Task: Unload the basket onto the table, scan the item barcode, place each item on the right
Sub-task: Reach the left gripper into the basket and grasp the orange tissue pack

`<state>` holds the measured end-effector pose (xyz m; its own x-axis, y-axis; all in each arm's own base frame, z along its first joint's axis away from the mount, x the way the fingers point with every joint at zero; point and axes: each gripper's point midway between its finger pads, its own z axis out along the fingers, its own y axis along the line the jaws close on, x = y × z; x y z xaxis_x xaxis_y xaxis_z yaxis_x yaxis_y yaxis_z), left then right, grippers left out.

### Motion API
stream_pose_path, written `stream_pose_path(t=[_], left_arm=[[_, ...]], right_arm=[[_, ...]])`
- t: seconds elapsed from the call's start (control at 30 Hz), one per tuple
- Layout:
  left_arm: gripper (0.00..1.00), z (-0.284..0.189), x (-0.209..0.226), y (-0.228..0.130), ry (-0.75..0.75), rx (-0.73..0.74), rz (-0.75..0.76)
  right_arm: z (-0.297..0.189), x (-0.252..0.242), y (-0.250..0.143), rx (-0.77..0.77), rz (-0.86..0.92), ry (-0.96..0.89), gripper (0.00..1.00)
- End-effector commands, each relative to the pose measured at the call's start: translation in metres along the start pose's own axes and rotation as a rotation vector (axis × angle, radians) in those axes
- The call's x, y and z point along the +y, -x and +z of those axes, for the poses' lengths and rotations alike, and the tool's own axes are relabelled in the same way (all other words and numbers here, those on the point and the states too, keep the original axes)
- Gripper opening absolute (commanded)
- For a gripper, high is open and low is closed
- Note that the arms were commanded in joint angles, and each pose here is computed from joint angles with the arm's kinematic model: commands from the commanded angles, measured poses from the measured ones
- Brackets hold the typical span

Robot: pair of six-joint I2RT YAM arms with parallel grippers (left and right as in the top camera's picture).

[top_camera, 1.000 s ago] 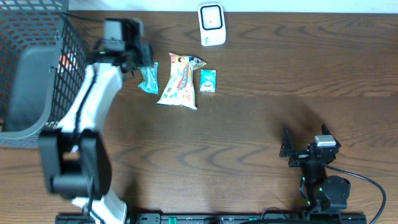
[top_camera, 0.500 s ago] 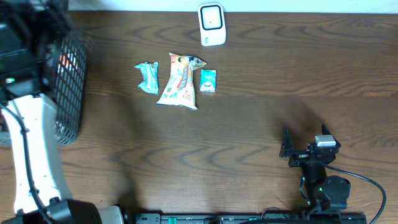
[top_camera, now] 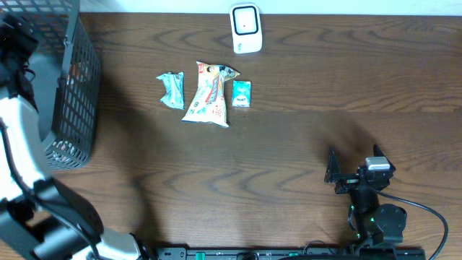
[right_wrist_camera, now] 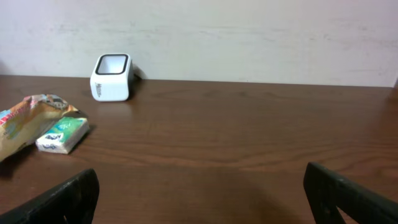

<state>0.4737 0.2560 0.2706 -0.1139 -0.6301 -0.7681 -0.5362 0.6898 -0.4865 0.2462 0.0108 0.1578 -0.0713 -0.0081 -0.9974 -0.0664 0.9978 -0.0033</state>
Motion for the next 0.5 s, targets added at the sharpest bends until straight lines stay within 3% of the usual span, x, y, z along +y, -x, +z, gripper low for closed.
stream_pose_path(t=[0.0, 0.2, 0.47], left_arm=[[0.96, 0.028, 0.021, -0.024, 0.047, 0.055, -0.086], [0.99, 0.063, 0.052, -0.066, 0.125, 0.139, -0.243], [1.0, 0.086, 0.065, -0.11, 0.134, 0.247, -0.292]], right_arm=[[0.0, 0.001, 0.0, 0.0, 0.0, 0.004, 0.99], [0.0, 0.001, 0.0, 0.0, 0.0, 0.004, 0.99], [0.0, 0.001, 0.0, 0.0, 0.0, 0.004, 0.99]])
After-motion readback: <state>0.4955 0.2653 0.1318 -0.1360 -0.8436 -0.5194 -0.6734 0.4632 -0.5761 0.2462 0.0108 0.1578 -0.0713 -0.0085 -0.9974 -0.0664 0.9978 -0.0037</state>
